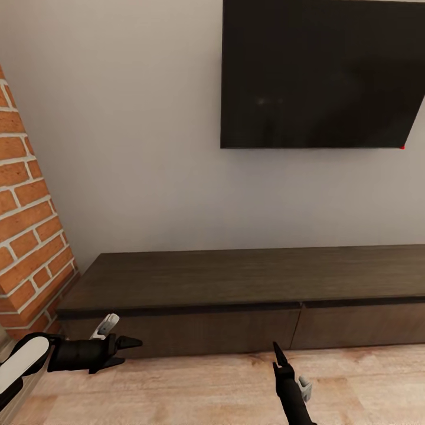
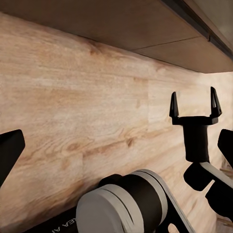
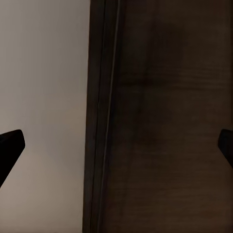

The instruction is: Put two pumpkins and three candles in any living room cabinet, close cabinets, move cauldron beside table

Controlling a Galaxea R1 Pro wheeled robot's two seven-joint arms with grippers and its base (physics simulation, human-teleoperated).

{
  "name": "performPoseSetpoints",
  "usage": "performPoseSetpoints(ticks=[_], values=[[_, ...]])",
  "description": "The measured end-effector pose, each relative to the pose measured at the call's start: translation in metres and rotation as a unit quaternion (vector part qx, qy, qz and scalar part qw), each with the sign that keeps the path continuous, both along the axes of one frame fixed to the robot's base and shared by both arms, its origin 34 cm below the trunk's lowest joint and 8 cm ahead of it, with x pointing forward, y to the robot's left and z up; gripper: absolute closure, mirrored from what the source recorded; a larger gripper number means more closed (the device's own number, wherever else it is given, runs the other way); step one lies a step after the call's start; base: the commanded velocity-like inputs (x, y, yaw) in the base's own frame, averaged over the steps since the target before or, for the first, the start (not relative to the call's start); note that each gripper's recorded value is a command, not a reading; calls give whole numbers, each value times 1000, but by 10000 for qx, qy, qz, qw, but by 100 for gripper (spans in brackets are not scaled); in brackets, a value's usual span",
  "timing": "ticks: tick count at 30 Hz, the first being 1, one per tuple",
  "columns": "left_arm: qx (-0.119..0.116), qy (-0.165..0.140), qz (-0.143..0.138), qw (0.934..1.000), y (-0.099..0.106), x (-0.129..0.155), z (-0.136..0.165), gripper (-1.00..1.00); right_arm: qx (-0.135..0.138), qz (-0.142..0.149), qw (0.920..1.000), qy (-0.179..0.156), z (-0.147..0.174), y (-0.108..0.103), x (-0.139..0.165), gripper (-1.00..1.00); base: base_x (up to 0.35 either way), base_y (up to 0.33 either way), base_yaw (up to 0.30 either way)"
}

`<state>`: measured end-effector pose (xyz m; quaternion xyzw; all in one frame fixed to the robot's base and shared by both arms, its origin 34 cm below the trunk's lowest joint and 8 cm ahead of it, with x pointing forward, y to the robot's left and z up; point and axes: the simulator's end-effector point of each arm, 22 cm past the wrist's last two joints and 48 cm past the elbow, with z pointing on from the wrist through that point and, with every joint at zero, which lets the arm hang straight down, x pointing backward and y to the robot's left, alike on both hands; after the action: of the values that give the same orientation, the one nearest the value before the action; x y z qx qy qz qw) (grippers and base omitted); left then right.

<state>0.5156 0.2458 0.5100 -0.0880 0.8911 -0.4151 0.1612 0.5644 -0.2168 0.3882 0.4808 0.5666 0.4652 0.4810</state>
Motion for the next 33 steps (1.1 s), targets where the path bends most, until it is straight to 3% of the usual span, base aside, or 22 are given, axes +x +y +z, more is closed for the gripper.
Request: performPoseSetpoints(ticks=[29,33], values=[[6,11,-2,10000,0,-1,-1,-100,-3,-33,9999,166,-7,-2,-1,-100,80,0,0],[-87,-25,-15,10000,-2,0,4,-100,-5,-34,9998,171,-7,-2,-1,-100,4,0,0]])
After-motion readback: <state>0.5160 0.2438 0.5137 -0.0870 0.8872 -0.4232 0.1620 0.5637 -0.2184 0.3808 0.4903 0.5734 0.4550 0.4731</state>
